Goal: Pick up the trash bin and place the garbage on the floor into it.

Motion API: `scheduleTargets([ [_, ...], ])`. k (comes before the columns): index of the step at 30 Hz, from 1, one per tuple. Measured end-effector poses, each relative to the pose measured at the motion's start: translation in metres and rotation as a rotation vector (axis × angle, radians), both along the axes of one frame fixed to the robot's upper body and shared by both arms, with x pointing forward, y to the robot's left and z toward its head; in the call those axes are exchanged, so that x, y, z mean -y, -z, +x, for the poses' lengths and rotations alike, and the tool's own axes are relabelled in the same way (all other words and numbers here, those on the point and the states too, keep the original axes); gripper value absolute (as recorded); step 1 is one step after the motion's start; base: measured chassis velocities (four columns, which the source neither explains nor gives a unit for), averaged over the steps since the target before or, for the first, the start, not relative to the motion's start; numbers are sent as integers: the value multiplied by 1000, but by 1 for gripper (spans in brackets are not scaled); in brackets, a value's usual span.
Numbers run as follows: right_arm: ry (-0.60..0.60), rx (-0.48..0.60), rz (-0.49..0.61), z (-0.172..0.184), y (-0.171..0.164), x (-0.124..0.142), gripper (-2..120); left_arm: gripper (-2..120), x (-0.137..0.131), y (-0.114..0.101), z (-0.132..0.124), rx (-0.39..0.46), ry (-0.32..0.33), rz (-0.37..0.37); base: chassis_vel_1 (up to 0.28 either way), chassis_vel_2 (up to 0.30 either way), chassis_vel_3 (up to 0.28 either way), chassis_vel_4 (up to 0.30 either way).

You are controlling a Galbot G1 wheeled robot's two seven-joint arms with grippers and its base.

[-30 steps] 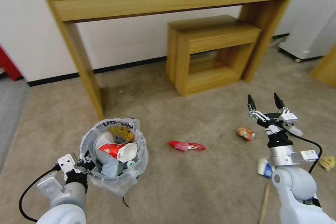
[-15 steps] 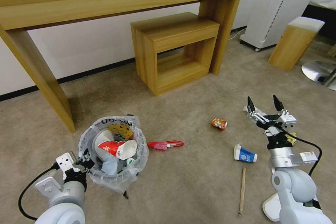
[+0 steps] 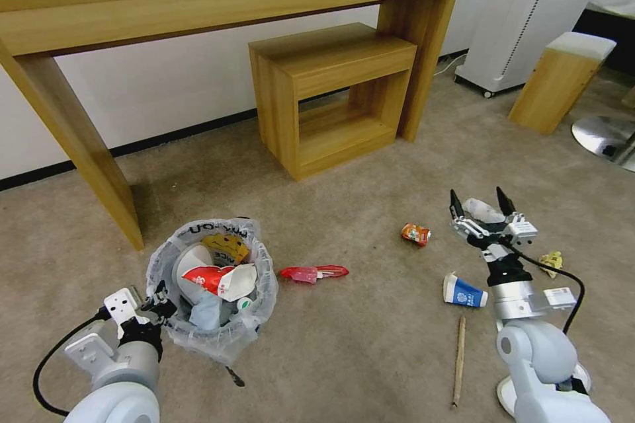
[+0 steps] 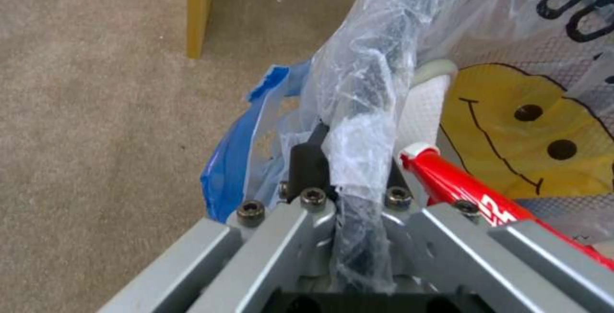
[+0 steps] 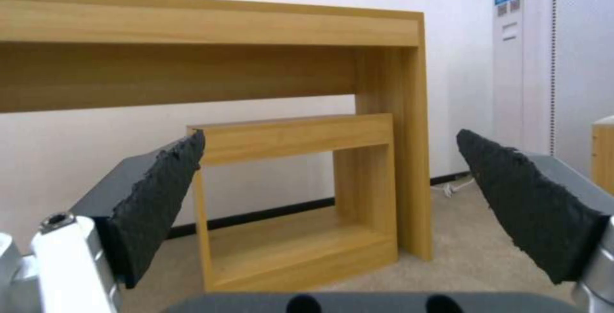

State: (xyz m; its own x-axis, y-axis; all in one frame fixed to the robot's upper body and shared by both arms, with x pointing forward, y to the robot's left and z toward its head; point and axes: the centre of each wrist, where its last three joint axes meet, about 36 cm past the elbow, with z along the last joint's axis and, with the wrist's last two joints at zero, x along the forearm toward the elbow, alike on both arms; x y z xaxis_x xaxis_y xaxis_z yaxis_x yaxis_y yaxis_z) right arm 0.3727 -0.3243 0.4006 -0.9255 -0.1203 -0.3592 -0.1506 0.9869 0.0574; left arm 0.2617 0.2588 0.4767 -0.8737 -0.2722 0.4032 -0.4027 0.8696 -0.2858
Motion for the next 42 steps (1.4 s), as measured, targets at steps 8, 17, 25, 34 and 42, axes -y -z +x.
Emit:
scheduleTargets([
  [8, -22, -13, -17, 2, 6, -5, 100, 1, 2, 2, 2, -1, -1, -3, 0, 0, 0, 0],
  [17, 114, -371, -162, -14, 2, -11, 100, 1, 4, 2, 2, 1, -1, 0, 0, 0, 0, 0],
  [25, 242, -838, -263, -22, -17, 10, 100, 1, 2, -3, 1, 10, 1, -10, 0, 0, 0, 0],
  [34, 284, -1146, -341, -21, 8, 32, 100, 1, 2, -6, -2, 20, 3, -18, 0, 0, 0, 0],
  [42, 275, -1317, -266, -16, 56, 39, 100, 1, 1, -10, -7, 27, -1, -10, 0, 0, 0, 0],
])
